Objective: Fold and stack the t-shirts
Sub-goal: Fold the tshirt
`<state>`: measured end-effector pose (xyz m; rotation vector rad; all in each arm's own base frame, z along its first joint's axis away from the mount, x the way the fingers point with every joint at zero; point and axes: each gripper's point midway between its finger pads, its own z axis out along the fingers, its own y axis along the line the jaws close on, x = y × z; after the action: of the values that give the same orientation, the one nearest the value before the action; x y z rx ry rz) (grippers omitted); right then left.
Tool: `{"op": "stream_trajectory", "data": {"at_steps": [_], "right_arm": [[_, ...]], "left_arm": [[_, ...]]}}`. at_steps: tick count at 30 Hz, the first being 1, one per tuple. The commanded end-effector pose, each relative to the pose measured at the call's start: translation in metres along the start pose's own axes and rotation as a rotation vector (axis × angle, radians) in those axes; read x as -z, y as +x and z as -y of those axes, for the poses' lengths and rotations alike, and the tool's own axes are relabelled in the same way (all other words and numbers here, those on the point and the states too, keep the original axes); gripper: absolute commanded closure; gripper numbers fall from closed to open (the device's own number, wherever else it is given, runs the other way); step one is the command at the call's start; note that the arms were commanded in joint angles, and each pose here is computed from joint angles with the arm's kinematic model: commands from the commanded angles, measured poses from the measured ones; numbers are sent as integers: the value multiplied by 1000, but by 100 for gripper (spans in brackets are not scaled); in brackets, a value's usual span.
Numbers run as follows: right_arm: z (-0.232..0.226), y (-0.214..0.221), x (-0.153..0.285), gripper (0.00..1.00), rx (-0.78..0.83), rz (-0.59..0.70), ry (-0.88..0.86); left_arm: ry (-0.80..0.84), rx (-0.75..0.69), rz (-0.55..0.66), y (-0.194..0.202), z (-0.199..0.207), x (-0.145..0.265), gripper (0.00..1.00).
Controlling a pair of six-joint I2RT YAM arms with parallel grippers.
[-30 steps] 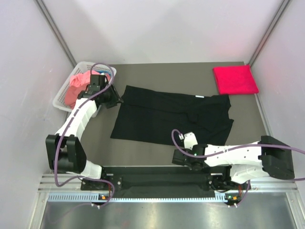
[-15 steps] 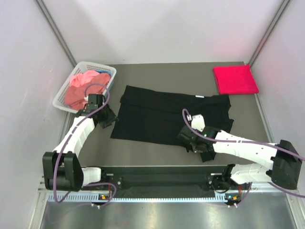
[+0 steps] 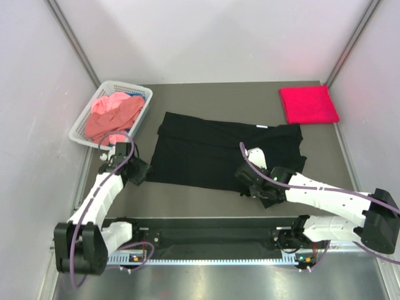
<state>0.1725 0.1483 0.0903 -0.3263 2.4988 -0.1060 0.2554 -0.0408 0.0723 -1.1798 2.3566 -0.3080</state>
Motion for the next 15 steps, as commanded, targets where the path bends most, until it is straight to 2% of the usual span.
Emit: {"op": "stream_trajectory", "data": {"at_steps": [1, 4, 8, 15], "right_arm": [[-8, -10, -1, 100, -24, 54, -55], [-10, -13, -3, 100, -33, 70, -71], [-14, -12, -5, 100, -39, 76, -91], [-15, -10, -9, 100, -38, 69, -89]], "left_arm": [[-18, 254, 108, -11, -10, 8, 50], [-41, 331, 180, -18, -23, 11, 50], [-74, 398, 198, -18, -31, 10, 51], [-180, 389, 68, 1, -32, -10, 58]]}}
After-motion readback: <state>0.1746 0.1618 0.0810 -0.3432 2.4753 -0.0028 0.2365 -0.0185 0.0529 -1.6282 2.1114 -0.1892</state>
